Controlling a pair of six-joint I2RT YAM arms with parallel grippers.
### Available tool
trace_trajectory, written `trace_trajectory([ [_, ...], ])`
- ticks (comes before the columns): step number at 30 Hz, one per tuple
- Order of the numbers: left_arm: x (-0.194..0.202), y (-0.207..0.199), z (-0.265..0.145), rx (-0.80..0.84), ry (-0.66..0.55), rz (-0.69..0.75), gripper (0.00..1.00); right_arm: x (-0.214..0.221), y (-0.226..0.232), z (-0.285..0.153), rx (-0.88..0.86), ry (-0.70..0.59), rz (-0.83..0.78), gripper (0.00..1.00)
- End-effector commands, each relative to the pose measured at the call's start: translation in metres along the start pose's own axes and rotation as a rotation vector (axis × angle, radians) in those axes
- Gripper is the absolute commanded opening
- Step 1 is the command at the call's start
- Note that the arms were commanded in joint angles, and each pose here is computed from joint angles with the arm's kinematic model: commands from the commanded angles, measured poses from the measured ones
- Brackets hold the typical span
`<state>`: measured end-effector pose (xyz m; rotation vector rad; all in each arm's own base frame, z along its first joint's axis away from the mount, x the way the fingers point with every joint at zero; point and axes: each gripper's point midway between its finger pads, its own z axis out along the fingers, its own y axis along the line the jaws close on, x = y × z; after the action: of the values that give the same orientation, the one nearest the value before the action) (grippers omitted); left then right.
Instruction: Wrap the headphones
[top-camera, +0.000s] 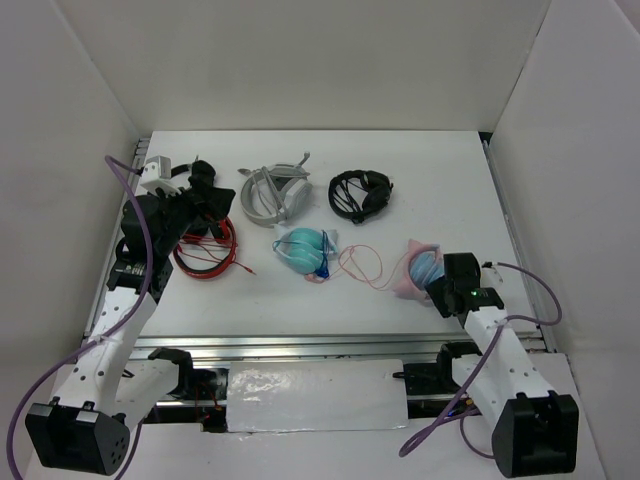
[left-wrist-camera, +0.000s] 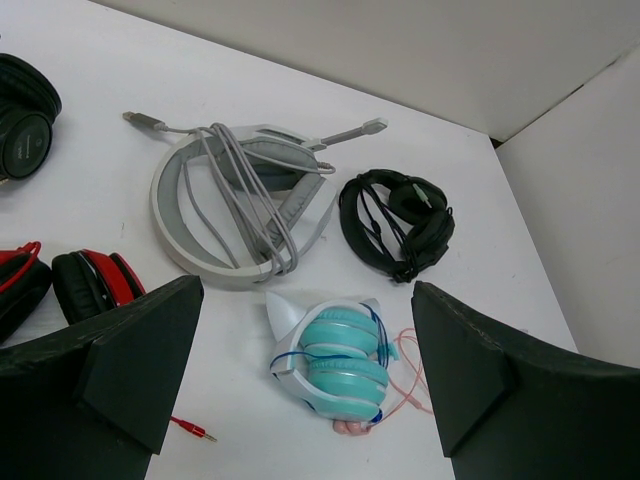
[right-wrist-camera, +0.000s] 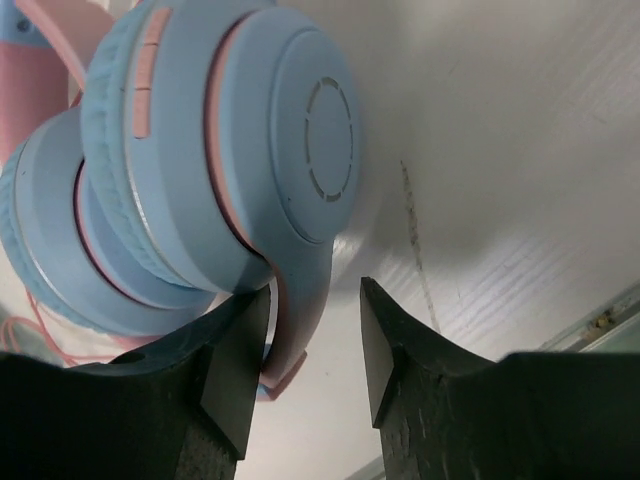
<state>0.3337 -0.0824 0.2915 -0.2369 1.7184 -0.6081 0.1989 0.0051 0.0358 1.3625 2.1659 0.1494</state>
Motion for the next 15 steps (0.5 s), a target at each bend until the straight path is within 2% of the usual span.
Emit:
trace_trajectory([
  [1,-0.013,-0.005,-0.002,0.012,-0.043,0.032,0.99,-0.018,0.01,0.009,-0.011,-0.089,-0.005,0.48],
  [2,-0.013,-0.005,-0.003,0.012,-0.043,0.035,0.99,-0.02,0.013,0.009,-0.013,-0.098,-0.014,0.48],
  [3,-0.015,-0.005,-0.004,0.01,-0.051,0.034,0.99,-0.023,0.013,0.011,0.004,-0.105,-0.02,0.4],
  [7,-0.013,-0.004,-0.005,0.003,-0.046,0.039,0.99,-0.034,0.023,0.011,0.005,-0.133,-0.077,0.25],
  [11,-0.01,-0.004,-0.002,0.011,-0.028,0.031,0.99,-0.047,0.038,0.001,-0.028,-0.16,-0.132,0.21],
  [14,-0.003,-0.012,0.002,0.063,0.01,0.038,0.99,-0.06,0.058,-0.013,-0.101,-0.196,-0.173,0.21],
  [15,0.001,-0.021,0.003,0.117,0.031,0.046,0.99,-0.059,0.066,-0.018,-0.146,-0.183,-0.231,0.21],
])
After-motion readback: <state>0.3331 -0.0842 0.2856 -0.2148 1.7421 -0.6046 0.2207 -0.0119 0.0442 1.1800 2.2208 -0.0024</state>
